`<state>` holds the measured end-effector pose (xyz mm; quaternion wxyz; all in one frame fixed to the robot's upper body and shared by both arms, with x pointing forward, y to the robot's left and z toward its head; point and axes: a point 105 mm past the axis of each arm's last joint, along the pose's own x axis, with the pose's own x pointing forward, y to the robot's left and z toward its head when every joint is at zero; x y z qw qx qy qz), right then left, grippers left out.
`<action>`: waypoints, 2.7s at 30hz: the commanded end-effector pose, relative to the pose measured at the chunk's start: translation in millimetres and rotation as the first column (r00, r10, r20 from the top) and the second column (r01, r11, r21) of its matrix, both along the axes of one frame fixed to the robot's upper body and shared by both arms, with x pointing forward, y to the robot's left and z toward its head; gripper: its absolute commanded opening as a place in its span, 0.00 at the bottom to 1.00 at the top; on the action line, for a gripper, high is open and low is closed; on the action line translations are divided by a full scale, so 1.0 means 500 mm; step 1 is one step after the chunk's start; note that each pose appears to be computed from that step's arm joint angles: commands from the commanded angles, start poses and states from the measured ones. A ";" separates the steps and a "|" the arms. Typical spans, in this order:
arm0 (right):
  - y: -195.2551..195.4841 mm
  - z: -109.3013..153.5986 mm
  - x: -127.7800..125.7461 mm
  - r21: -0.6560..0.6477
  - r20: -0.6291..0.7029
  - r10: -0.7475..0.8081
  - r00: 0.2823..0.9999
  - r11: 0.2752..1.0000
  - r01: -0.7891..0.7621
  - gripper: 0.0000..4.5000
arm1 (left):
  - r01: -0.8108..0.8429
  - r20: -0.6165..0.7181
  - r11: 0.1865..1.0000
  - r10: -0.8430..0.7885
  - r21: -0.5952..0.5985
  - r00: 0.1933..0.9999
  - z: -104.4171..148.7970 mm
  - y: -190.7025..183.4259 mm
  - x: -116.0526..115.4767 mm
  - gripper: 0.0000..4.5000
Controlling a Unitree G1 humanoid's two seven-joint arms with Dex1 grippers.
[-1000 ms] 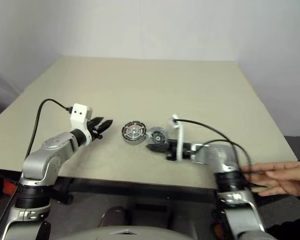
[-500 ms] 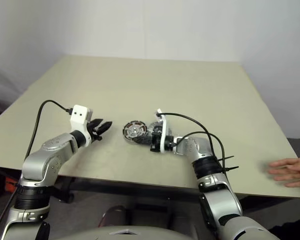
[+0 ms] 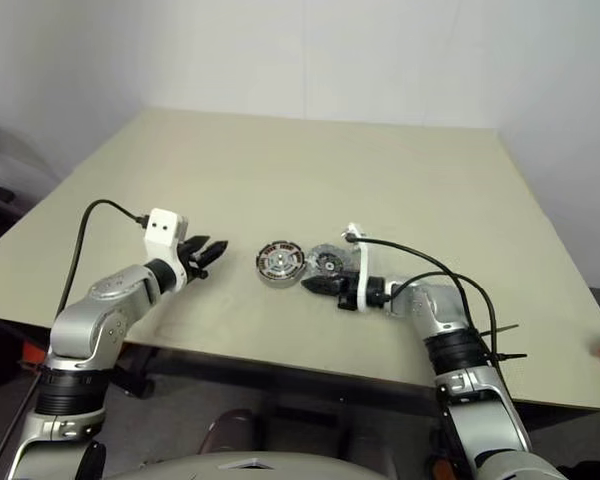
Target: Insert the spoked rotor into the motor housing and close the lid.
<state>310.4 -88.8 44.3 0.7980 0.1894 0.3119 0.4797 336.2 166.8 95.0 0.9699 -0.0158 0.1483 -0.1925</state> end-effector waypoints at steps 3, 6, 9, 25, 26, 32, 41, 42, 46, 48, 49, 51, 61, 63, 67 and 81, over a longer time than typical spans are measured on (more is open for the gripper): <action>-0.058 -0.006 -0.004 -0.157 0.057 -0.021 0.998 0.987 0.030 0.01 | 0.001 0.063 1.000 -0.002 0.006 0.998 0.032 0.000 0.010 0.53; -0.065 -0.006 -0.010 -0.182 0.070 -0.010 0.997 0.983 0.022 0.01 | -0.001 0.061 1.000 0.000 0.006 0.998 0.030 0.000 0.009 0.53; -0.072 -0.018 -0.011 -0.217 0.084 -0.012 0.996 0.976 0.030 0.01 | 0.000 0.060 1.000 0.000 0.004 0.998 0.028 -0.002 0.008 0.53; -0.113 -0.048 -0.020 -0.262 0.087 -0.014 0.996 0.964 0.036 0.01 | 0.003 0.058 1.000 -0.003 0.008 0.998 0.026 -0.002 0.009 0.53; -0.110 -0.053 -0.017 -0.266 0.089 -0.021 0.996 0.963 0.044 0.01 | 0.005 0.057 1.000 -0.005 0.008 0.998 0.026 -0.004 0.010 0.53; -0.089 -0.077 0.005 -0.271 0.098 -0.083 0.992 0.956 0.107 0.01 | 0.010 0.061 1.000 -0.010 0.010 0.998 0.030 -0.005 0.012 0.53; -0.072 -0.078 0.050 -0.254 0.139 -0.169 0.976 0.946 0.200 0.01 | 0.007 0.059 1.000 -0.007 0.014 0.998 0.029 -0.002 0.010 0.53; -0.071 -0.077 0.053 -0.250 0.143 -0.175 0.974 0.946 0.207 0.01 | 0.007 0.058 1.000 -0.008 0.014 0.998 0.028 -0.003 0.010 0.53; -0.063 -0.063 0.058 -0.225 0.151 -0.189 0.970 0.949 0.220 0.01 | 0.009 0.056 1.000 -0.009 0.013 0.998 0.027 -0.004 0.009 0.53; -0.057 -0.051 0.059 -0.198 0.150 -0.196 0.969 0.955 0.223 0.01 | 0.010 0.055 1.000 -0.010 0.013 0.998 0.026 -0.005 0.009 0.53; -0.053 -0.042 0.061 -0.173 0.148 -0.203 0.968 0.958 0.227 0.01 | 0.010 0.054 1.000 -0.011 0.013 0.998 0.026 -0.005 0.010 0.53; -0.046 -0.026 0.066 -0.136 0.152 -0.215 0.965 0.962 0.236 0.01 | 0.011 0.053 1.000 -0.012 0.012 0.998 0.025 -0.006 0.010 0.53; -0.008 0.002 0.088 -0.084 0.181 -0.236 0.955 0.964 0.254 0.01 | 0.012 0.053 1.000 -0.012 0.013 0.999 0.024 -0.006 0.011 0.53; -0.002 0.008 0.091 -0.073 0.185 -0.236 0.954 0.965 0.253 0.01 | 0.010 0.054 1.000 -0.011 0.013 0.998 0.026 -0.004 0.011 0.53; 0.001 0.018 0.093 -0.058 0.194 -0.230 0.954 0.968 0.245 0.01 | 0.009 0.057 1.000 -0.010 0.013 0.998 0.027 -0.004 0.013 0.53; 0.062 0.132 0.074 0.273 0.194 -0.162 0.967 0.956 0.105 0.01 | 0.022 0.045 1.000 -0.021 -0.007 0.999 0.014 -0.019 0.017 0.53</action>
